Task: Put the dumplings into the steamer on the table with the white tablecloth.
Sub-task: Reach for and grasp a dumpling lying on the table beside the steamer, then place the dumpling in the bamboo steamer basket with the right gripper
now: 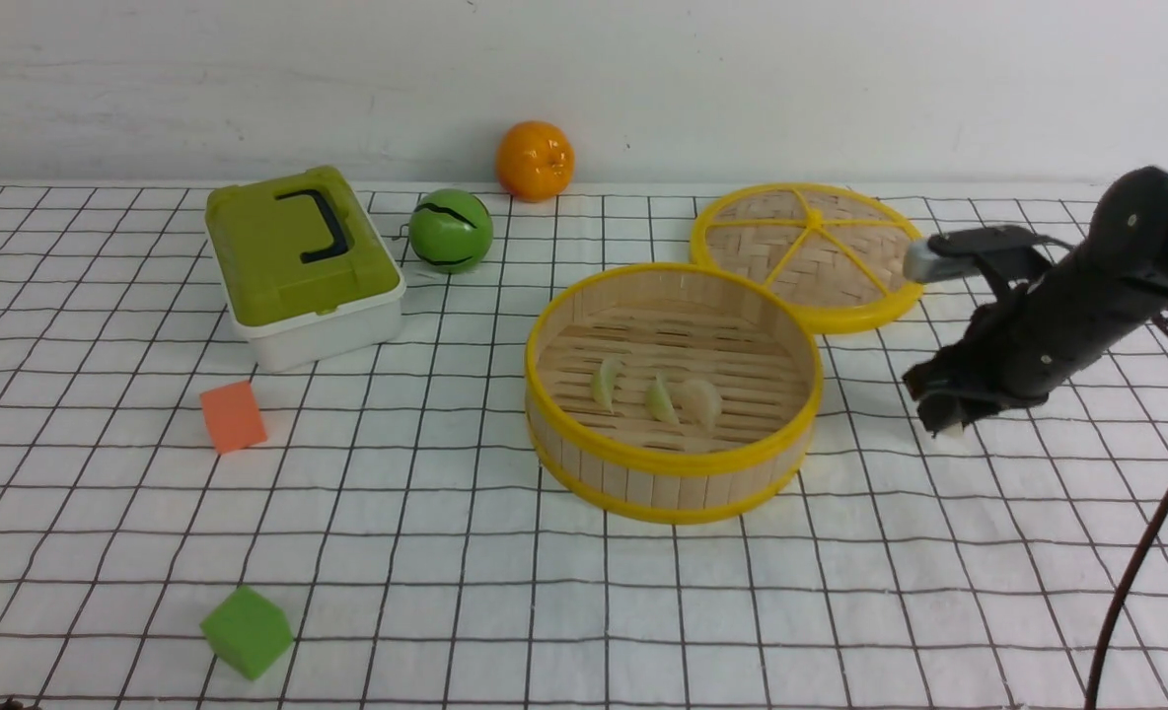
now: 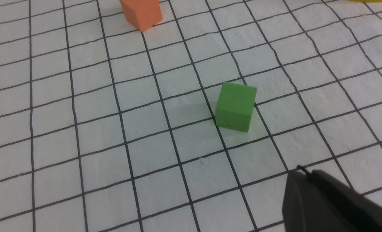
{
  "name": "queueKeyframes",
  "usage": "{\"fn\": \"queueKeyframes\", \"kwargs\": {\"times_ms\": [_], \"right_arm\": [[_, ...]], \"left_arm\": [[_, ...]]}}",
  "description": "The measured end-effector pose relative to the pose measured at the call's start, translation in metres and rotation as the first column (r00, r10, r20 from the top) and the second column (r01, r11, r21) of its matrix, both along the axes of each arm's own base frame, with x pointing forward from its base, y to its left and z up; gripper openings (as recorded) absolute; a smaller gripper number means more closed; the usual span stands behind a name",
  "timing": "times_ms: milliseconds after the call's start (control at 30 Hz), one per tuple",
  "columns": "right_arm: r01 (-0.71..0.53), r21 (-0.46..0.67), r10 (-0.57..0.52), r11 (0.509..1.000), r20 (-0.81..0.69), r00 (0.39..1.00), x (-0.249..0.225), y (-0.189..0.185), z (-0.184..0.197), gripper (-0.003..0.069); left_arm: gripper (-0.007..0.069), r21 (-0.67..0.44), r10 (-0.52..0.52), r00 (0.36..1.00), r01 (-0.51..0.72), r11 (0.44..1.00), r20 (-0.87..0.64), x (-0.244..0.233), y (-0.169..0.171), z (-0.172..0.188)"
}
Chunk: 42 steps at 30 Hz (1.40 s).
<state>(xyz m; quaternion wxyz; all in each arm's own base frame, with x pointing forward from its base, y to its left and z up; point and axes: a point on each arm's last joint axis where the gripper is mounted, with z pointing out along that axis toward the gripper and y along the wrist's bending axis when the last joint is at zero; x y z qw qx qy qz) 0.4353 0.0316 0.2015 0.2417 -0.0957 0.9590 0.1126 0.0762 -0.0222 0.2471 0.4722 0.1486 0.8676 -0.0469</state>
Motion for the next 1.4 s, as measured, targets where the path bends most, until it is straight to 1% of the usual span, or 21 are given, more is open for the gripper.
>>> {"fn": "queueKeyframes", "kwargs": {"times_ms": [33,100,200,233,333,367,433,567,733,767,833,933,1000,1033,1100,1133,1167,1233,1300,1367,1400], "right_arm": [[0.001,0.005,-0.001,1.0,0.008,1.0,0.0,0.001,0.003,0.0185],[-0.011,0.077,0.005,0.997,0.084,0.996,-0.003,0.017,0.034,0.0185],[-0.072,0.128,0.051,0.989,0.161,0.986,-0.006,0.042,0.055,0.0185],[-0.125,0.145,0.095,0.981,0.197,0.976,-0.007,0.063,0.057,0.0184],[-0.171,0.162,0.136,0.972,0.209,0.968,-0.007,0.085,0.049,0.0184],[-0.197,0.157,0.162,0.968,0.21,0.964,-0.004,0.1,0.036,0.0184],[-0.205,0.148,0.173,0.967,0.205,0.963,-0.001,0.108,0.022,0.0184],[-0.192,0.138,0.167,0.972,0.179,0.97,0.005,0.112,-0.002,0.0184],[-0.188,0.135,0.163,0.973,0.176,0.971,0.007,0.112,-0.006,0.0207],[-0.188,0.13,0.164,0.974,0.179,0.97,0.007,0.111,-0.006,0.0244],[-0.192,0.123,0.168,0.974,0.18,0.969,0.007,0.111,-0.006,0.0274],[-0.211,0.1,0.191,0.972,0.183,0.965,0.005,0.11,-0.001,0.037],[-0.217,0.095,0.197,0.972,0.186,0.963,0.003,0.109,0.005,0.0377],[-0.227,0.086,0.205,0.97,0.206,0.957,-0.002,0.108,0.019,0.0375],[-0.234,0.069,0.211,0.97,0.245,0.946,-0.008,0.105,0.042,0.0354],[-0.247,0.034,0.227,0.968,0.296,0.928,-0.019,0.101,0.071,0.0314],[-0.247,0.031,0.225,0.969,0.313,0.923,-0.022,0.1,0.08,0.0302],[-0.26,-0.017,0.247,0.965,0.376,0.893,-0.043,0.093,0.121,0.023],[-0.261,-0.099,0.277,0.96,0.454,0.847,-0.082,0.079,0.178,0.0114],[-0.238,-0.134,0.273,0.962,0.507,0.818,-0.116,0.067,0.213,0.0038],[-0.232,-0.142,0.272,0.962,0.512,0.815,-0.124,0.064,0.219,0.0015]], "left_arm": [[0.0,0.0,0.0,1.0,0.0,1.0,0.0,0.0,0.0,0.0],[0.0001,-0.001,-0.001,1.0,0.001,1.0,0.002,0.0,0.0,0.0],[0.0003,-0.001,-0.001,1.0,0.001,1.0,0.002,0.0,0.0,0.0],[0.0003,-0.001,-0.001,1.0,0.001,1.0,0.002,0.0,0.0,0.0],[0.0006,-0.001,-0.001,1.0,0.001,1.0,0.002,0.0,0.0,0.0],[0.0008,-0.001,-0.001,1.0,0.001,1.0,0.002,0.0,0.0,0.0],[0.0009,-0.001,-0.001,1.0,0.001,1.0,0.002,0.0,0.0,0.0],[0.0013,-0.001,-0.001,1.0,0.001,1.0,0.002,0.0,0.0,0.0],[0.0019,-0.001,-0.001,1.0,0.001,1.0,0.002,0.0,0.0,0.0],[0.002,-0.001,-0.001,1.0,0.001,1.0,0.002,0.0,0.0,0.0],[0.002,-0.001,-0.001,1.0,0.001,1.0,0.002,0.0,0.0,0.0],[0.002,-0.001,-0.001,1.0,0.001,1.0,0.002,0.0,0.0,0.0],[0.002,-0.001,-0.001,1.0,0.001,1.0,0.002,0.0,0.0,0.0],[0.0022,-0.001,-0.001,1.0,0.001,1.0,0.002,0.0,0.0,0.0],[0.0024,-0.001,-0.001,1.0,0.001,1.0,0.003,0.0,0.0,0.0],[0.0027,-0.001,-0.001,1.0,0.001,1.0,0.003,0.0,0.0,0.0],[0.0027,-0.001,-0.001,1.0,0.001,1.0,0.003,0.0,0.0,0.0],[0.0029,-0.001,-0.001,1.0,0.001,1.0,0.003,0.0,0.0,0.0],[0.0031,0.0,-0.001,1.0,0.001,1.0,0.004,0.0,0.0,0.0],[0.0034,0.0,-0.001,1.0,0.001,1.0,0.004,0.0,0.0,0.0],[0.0034,0.0,-0.001,1.0,0.001,1.0,0.004,0.0,0.0,0.0]]}}
